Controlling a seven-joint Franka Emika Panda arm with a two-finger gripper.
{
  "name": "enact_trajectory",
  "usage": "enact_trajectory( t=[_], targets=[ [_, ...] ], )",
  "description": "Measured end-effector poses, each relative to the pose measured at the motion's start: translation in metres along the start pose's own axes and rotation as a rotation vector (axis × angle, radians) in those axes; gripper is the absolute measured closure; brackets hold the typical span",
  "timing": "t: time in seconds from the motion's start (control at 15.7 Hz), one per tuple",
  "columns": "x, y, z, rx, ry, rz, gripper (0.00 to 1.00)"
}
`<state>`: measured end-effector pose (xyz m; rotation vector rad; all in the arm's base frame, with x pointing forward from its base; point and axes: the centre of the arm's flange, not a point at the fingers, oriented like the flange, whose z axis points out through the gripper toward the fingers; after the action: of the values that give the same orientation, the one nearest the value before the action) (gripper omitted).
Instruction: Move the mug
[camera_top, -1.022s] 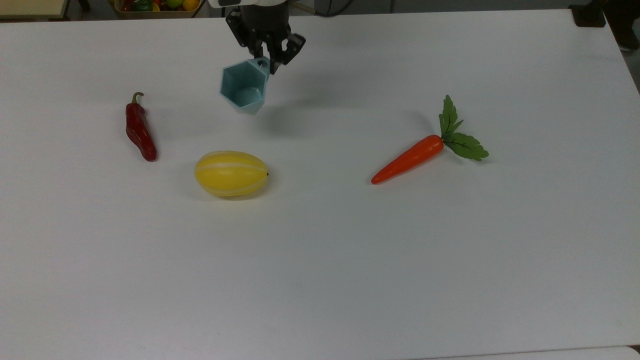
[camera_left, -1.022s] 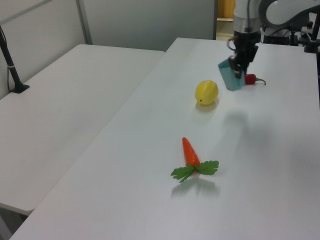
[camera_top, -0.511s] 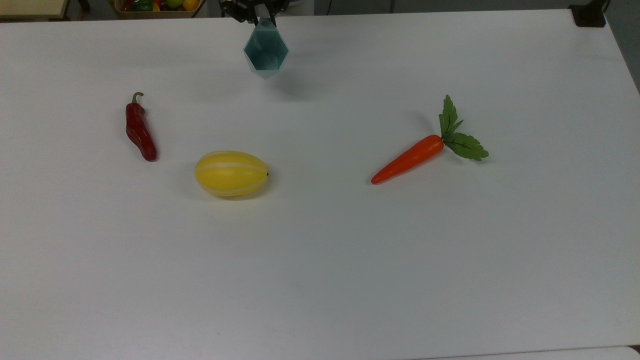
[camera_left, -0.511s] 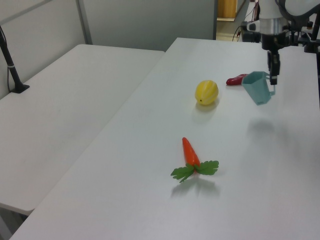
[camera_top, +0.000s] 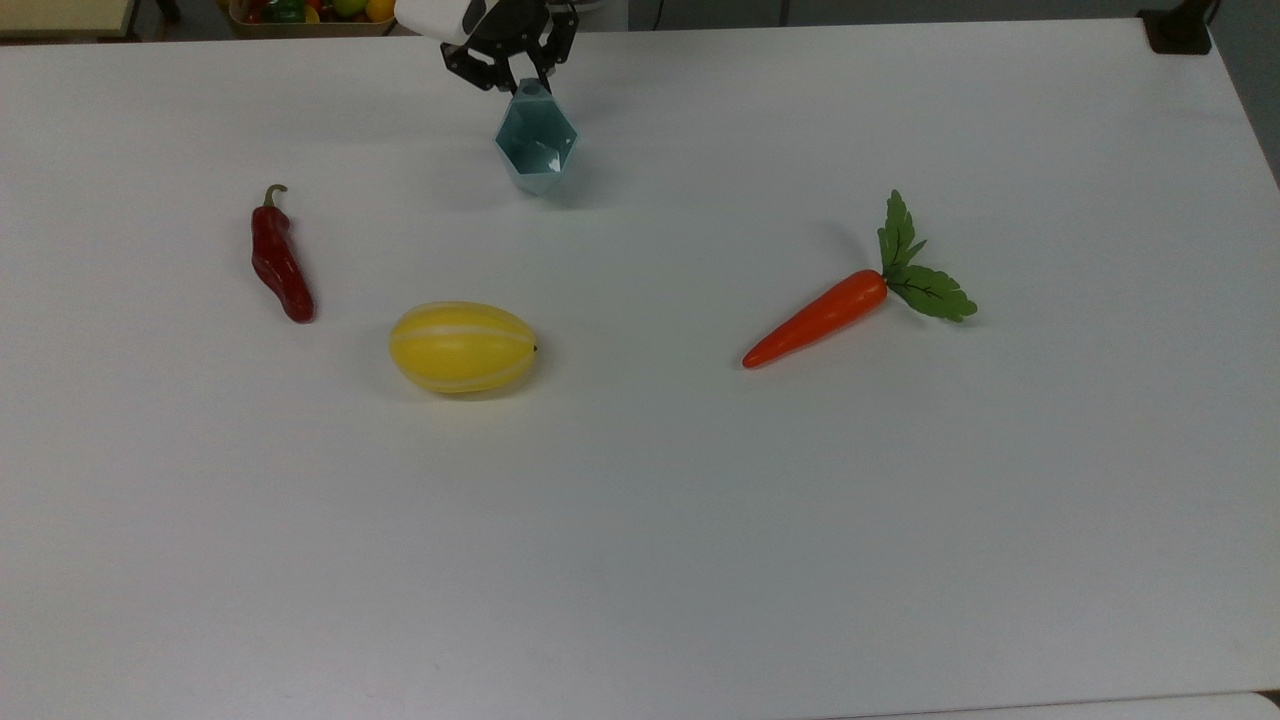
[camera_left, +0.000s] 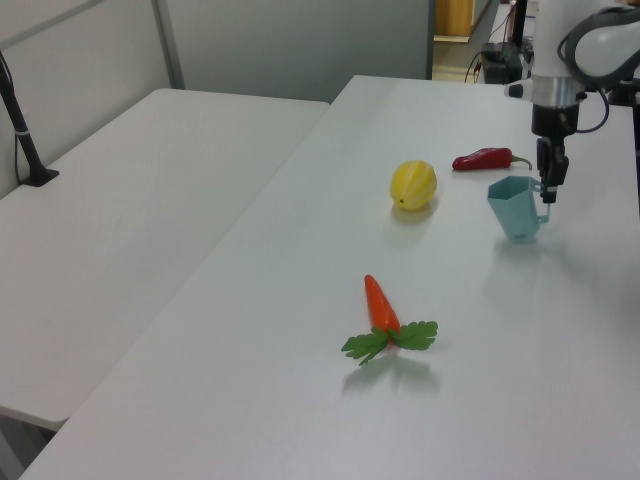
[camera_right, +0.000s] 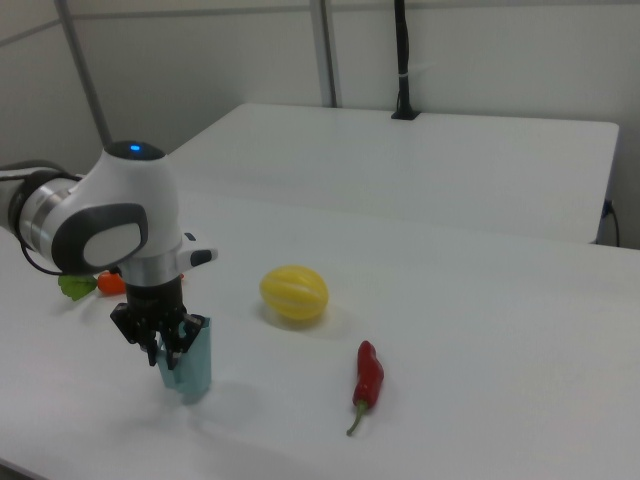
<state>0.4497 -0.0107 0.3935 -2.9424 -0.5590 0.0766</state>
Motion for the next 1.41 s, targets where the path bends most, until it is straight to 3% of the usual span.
enact_trajectory(
  t=[0.32,0.77,1.21,1.28,1.41],
  targets=[
    [0.004,0.003,0.002,-0.002,0.085,-0.028,0.72],
    [0.008,0.004,0.015,-0.018,0.105,-0.035,0.71],
    [0.008,0.003,0.017,-0.007,0.091,-0.036,0.05],
    [0.008,0.003,0.016,-0.002,0.085,-0.037,0.00],
    [0.011,0.001,0.004,0.015,0.068,-0.040,0.00]
  ],
)
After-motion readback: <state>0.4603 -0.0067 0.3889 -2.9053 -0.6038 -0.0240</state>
